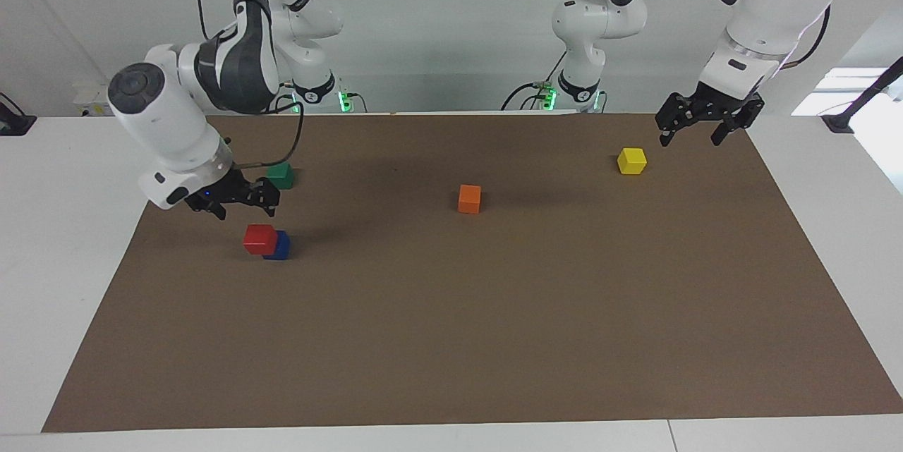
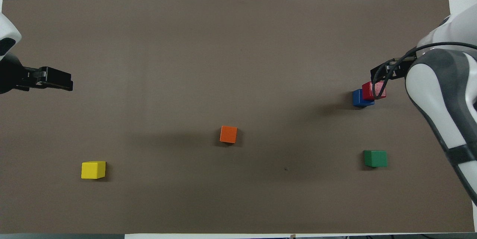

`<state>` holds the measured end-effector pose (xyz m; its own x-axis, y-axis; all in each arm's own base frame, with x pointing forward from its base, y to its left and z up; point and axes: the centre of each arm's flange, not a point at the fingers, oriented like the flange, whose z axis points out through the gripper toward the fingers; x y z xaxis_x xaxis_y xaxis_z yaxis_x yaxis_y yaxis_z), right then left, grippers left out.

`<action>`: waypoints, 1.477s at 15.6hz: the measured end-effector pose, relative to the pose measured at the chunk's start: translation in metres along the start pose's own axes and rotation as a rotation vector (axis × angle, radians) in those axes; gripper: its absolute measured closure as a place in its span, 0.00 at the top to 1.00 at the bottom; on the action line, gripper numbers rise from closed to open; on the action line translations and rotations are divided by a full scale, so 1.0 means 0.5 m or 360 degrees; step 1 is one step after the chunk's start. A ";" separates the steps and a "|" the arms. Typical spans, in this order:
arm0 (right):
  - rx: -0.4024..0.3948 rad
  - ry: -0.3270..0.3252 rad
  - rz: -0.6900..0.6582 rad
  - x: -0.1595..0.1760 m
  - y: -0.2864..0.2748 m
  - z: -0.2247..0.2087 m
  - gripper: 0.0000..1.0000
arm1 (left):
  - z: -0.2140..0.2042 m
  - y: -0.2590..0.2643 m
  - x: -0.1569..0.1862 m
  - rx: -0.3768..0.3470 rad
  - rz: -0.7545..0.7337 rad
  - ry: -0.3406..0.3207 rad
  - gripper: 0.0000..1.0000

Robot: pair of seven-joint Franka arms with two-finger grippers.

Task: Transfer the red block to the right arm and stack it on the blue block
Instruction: 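Open the right gripper and withdraw it from the stacked blocks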

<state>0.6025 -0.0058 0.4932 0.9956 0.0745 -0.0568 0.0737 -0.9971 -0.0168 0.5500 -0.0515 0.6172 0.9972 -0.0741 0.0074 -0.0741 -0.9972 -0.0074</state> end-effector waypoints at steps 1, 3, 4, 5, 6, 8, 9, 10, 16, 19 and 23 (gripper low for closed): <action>-0.0026 0.0040 -0.0060 -0.009 0.001 -0.040 1.00 | 0.000 -0.002 0.000 0.0000 -0.0002 -0.0002 1.00; -0.0060 0.0118 -0.0142 -0.031 0.004 -0.106 1.00 | 0.001 -0.004 -0.002 0.0000 -0.0005 -0.0010 1.00; -0.0063 0.0150 -0.0155 -0.043 0.006 -0.131 1.00 | 0.001 -0.003 -0.002 0.0000 -0.0005 -0.0012 1.00; -0.0065 0.0175 -0.0159 -0.054 0.008 -0.153 1.00 | 0.001 -0.003 -0.002 0.0000 -0.0004 -0.0012 1.00; -0.0065 0.0183 -0.0161 -0.067 0.011 -0.171 1.00 | 0.001 -0.003 -0.002 0.0000 -0.0004 -0.0012 1.00; -0.0056 0.0145 -0.0157 -0.096 0.012 -0.196 1.00 | 0.001 -0.003 -0.002 0.0000 -0.0004 -0.0013 1.00; -0.0049 0.0107 -0.0156 -0.114 0.011 -0.206 1.00 | 0.001 -0.003 -0.002 0.0000 -0.0005 -0.0013 1.00; -0.0040 0.0064 -0.0155 -0.131 0.011 -0.213 1.00 | 0.002 -0.004 -0.002 0.0000 -0.0005 -0.0013 1.00; -0.0024 -0.0021 -0.0118 -0.180 0.028 -0.238 1.00 | 0.002 -0.004 -0.002 0.0000 -0.0006 -0.0014 1.00; -0.0047 -0.0034 -0.0116 -0.181 0.031 -0.235 1.00 | 0.002 -0.004 -0.002 0.0000 -0.0006 -0.0014 1.00; -0.0049 -0.0036 -0.0109 -0.181 0.036 -0.234 1.00 | 0.002 -0.004 -0.002 0.0000 -0.0006 -0.0014 1.00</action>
<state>0.5203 -0.0319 0.6151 0.9866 0.1427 -0.0790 0.1439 -0.9895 0.0094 0.5490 -0.0491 0.6164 0.9975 -0.0700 -0.0014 -0.0700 -0.9975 -0.0077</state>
